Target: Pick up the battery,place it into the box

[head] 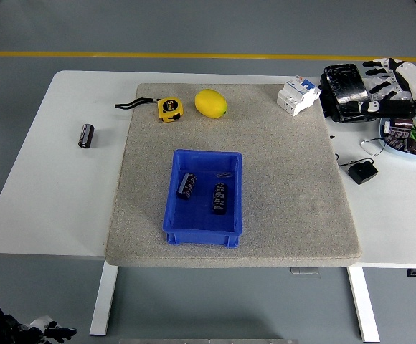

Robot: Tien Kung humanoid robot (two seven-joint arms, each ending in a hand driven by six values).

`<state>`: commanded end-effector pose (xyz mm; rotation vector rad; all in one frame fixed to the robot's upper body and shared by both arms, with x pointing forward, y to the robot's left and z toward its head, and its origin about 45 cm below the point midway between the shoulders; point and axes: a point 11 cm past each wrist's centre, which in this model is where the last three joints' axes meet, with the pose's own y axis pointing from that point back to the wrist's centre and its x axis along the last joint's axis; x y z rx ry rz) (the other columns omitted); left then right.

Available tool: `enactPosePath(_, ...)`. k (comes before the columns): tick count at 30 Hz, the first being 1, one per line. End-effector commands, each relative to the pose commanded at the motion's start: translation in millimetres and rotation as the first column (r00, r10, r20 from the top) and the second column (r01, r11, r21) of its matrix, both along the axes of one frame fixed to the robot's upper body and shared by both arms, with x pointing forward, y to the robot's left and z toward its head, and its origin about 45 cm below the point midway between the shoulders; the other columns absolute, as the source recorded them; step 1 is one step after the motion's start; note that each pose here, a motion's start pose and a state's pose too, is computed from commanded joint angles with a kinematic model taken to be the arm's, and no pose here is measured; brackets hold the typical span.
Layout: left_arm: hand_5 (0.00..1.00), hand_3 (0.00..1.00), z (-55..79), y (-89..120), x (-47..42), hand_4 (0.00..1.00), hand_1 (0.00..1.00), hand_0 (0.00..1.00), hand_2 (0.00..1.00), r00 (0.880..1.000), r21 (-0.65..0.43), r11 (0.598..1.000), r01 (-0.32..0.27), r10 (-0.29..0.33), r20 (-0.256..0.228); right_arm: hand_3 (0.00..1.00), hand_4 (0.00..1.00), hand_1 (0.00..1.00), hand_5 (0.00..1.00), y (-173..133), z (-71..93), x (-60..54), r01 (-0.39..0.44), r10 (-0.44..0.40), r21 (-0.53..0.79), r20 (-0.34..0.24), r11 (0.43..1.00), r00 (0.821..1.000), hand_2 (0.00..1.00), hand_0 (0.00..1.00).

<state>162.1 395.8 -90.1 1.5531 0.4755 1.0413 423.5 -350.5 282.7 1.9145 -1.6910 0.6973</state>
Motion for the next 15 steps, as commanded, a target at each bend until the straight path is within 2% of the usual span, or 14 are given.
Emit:
enactPosePath(1, 0.536, 0.565, -0.1, -0.3, -0.1, 0.592, 0.695, 0.732, 0.736, 1.000, 0.001, 1.000, 0.004, -0.004, -0.001, 0.795, 0.998, 0.603, 0.416, -2.9, 0.6, -2.7, 0.008, -0.009, 0.050, 0.010, 0.999, 1.000, 0.766, 0.515)
enactPosePath(6, 0.536, 0.565, -0.6, -0.5, -1.0, 0.592, 0.695, 0.732, 0.736, 1.000, 0.002, 1.000, 0.008, -0.008, -0.002, 0.795, 0.998, 0.603, 0.416, -13.9, 0.9, -16.5, 0.028, -0.046, 0.289, 0.054, 0.957, 0.997, 0.766, 0.515)
enactPosePath(7, 0.537, 0.565, -0.8, -1.0, -0.9, 0.591, 0.693, 0.731, 0.735, 1.000, 0.002, 1.000, 0.010, -0.010, -0.001, 0.806, 0.998, 0.675, 0.570, -16.0, -0.5, -21.0, 0.025, -0.050, 0.343, 0.065, 0.939, 0.997, 0.797, 0.632)
enactPosePath(12, 0.537, 0.565, -1.7, -2.3, -2.3, 0.591, 0.693, 0.731, 0.735, 1.000, 0.000, 1.000, 0.010, -0.010, -0.001, 0.806, 0.998, 0.675, 0.570, -22.6, -13.1, -38.3, 0.025, -0.075, 0.564, 0.065, 0.826, 0.995, 0.797, 0.632)
enactPosePath(13, 0.535, 0.565, -1.9, -2.5, -2.7, 0.588, 0.692, 0.731, 0.733, 1.000, 0.000, 1.000, 0.010, -0.010, -0.002, 0.834, 0.998, 0.739, 0.625, -23.8, -16.8, -41.7, 0.028, -0.079, 0.603, 0.057, 0.797, 0.995, 0.833, 0.734)
enactPosePath(15, 0.535, 0.565, -2.4, -2.9, -3.7, 0.588, 0.692, 0.731, 0.733, 1.000, -0.001, 1.000, 0.012, -0.012, -0.004, 0.834, 0.998, 0.739, 0.625, -26.4, -24.3, -47.9, 0.038, -0.086, 0.673, 0.038, 0.738, 0.996, 0.833, 0.734)
